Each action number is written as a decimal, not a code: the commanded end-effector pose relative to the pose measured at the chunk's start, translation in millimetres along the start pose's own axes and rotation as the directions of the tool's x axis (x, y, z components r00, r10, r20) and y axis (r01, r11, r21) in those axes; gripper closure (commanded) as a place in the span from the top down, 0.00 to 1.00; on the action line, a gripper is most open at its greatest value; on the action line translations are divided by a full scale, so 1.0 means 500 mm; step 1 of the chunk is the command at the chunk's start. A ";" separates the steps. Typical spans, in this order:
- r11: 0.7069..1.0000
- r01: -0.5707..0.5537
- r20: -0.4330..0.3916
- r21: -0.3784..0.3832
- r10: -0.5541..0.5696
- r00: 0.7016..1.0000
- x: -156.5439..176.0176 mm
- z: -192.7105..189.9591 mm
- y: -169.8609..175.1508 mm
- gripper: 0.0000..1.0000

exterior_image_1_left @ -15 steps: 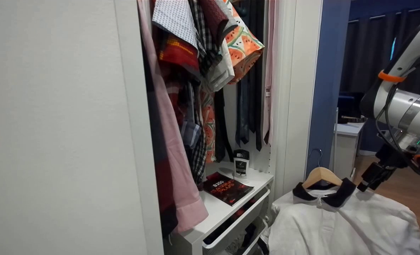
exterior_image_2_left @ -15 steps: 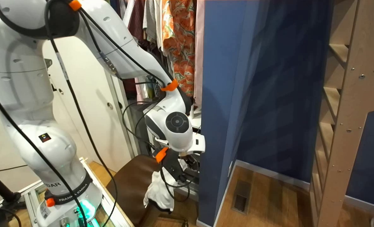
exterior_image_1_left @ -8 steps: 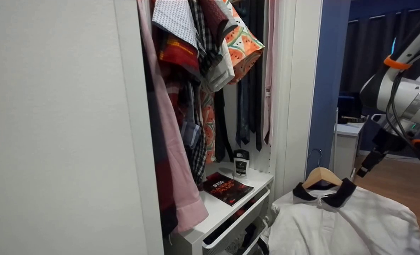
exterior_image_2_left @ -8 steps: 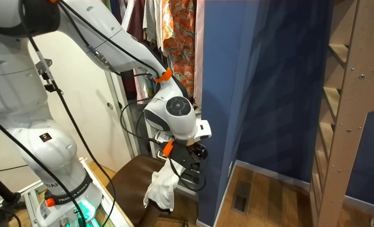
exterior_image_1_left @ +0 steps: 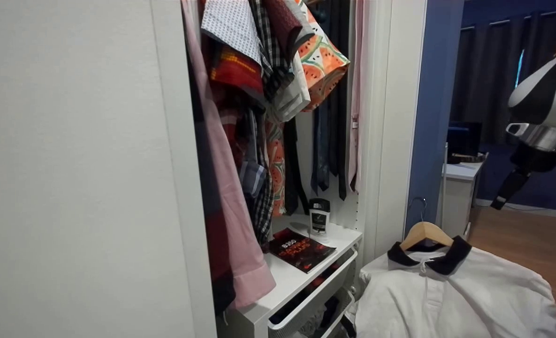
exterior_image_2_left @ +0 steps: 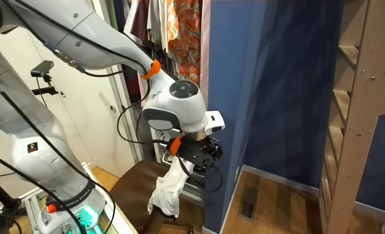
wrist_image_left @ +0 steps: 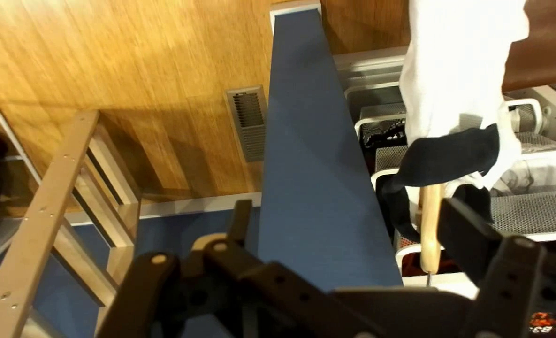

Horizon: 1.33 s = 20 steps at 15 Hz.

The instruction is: Remove the hang wire with white shirt and put it on the chair

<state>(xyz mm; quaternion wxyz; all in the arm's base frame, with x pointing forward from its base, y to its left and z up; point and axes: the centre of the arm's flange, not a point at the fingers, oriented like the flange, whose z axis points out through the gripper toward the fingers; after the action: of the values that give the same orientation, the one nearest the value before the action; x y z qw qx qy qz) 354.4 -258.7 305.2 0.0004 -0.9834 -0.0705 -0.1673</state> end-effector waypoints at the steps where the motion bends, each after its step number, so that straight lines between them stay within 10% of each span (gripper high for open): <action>1: 0.995 -0.093 0.032 0.044 0.092 0.995 -0.009 -0.142 -0.048 1.00; 9: 0.965 -0.172 0.081 0.199 0.159 0.984 -0.019 -0.291 -0.114 1.00; 20: 0.974 -0.100 -0.018 0.203 0.106 0.994 -0.016 -0.370 -0.140 1.00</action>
<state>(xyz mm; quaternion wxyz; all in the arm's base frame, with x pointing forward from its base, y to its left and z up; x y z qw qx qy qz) 283.2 -200.5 468.1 0.1151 -0.9781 -0.0328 -0.1701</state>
